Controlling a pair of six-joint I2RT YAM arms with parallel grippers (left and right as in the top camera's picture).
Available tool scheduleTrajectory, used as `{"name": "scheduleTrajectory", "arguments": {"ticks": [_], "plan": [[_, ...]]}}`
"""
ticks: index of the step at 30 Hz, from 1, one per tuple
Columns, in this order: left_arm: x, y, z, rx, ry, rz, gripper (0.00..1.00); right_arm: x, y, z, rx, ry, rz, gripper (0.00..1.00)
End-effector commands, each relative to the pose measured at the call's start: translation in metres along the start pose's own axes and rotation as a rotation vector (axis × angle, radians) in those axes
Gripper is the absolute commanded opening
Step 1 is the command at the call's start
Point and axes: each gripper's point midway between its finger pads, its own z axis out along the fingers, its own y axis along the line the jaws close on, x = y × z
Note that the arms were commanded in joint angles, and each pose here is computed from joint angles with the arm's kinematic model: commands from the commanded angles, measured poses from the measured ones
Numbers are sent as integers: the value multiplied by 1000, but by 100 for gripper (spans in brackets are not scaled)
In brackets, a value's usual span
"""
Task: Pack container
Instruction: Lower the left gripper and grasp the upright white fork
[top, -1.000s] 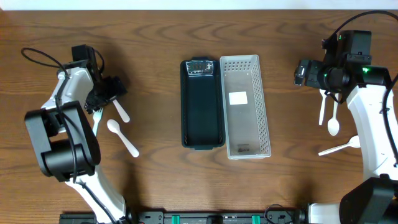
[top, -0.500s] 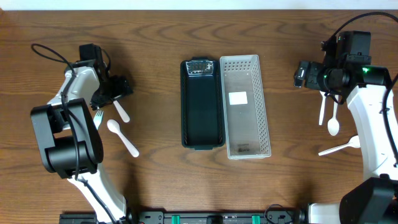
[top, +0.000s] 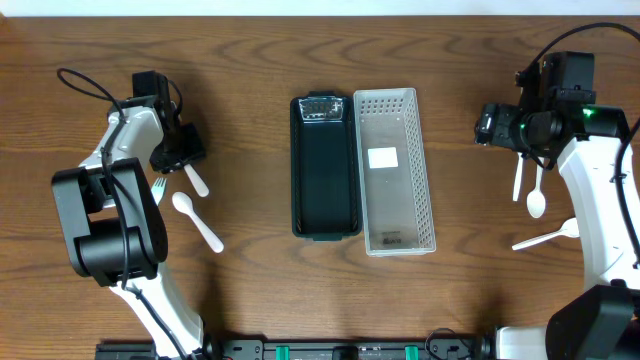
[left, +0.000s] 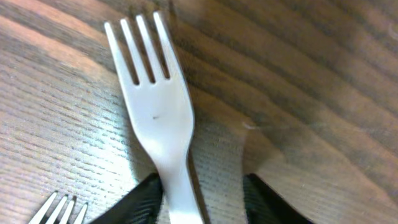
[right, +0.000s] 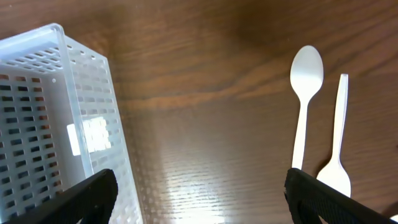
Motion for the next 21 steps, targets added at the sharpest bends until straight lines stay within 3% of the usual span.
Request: {"name": "scheduleTrajectory", "arguments": {"ticks": [1,11,21], "plan": [[10,8,8,-37,36,-1,34,0,1,1,-4,6,10,88],[20,26,11,-129,59,-3,31,3,1,1,-3,16,11,88],[8,21,-3,-118,18,-1,8,3,1,1,-3,16,11,86]]}}
